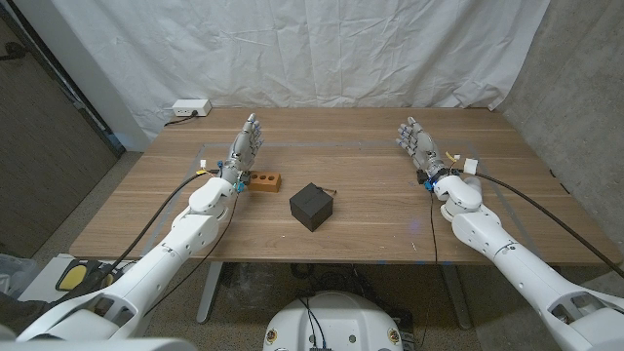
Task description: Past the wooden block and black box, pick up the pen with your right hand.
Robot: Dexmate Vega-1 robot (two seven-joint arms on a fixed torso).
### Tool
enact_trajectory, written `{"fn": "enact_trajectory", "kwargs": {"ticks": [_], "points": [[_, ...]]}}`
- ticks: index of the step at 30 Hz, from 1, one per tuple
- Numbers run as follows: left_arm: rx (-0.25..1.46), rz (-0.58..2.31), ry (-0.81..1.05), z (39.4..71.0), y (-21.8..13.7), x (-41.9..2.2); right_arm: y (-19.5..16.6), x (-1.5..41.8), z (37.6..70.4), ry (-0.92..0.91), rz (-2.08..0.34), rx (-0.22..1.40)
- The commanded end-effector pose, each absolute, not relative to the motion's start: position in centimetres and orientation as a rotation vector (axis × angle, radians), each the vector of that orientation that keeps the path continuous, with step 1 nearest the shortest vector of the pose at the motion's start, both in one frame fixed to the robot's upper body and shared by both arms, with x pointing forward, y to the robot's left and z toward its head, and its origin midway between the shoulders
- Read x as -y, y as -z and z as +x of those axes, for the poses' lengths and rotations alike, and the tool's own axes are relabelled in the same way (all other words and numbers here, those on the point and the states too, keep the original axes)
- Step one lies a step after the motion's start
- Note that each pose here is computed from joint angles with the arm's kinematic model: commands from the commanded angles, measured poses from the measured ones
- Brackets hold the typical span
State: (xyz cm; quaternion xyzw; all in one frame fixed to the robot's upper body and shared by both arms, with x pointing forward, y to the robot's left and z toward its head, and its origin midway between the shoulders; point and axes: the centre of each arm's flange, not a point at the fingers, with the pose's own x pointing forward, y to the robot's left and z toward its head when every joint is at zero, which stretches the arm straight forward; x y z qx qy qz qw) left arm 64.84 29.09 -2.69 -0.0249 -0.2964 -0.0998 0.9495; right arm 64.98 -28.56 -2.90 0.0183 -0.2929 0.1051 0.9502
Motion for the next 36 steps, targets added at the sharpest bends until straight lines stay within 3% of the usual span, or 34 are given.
{"fn": "enact_trajectory", "kwargs": {"ticks": [1, 36], "points": [[0.609, -0.058, 0.192, 64.1, 2.7, -29.1, 3.1, 28.2, 64.6, -0.223, 0.034, 0.605], [0.614, -0.014, 0.219, 62.8, 1.9, -29.0, 1.6, 27.2, 62.2, -0.302, -0.037, 0.673]]}}
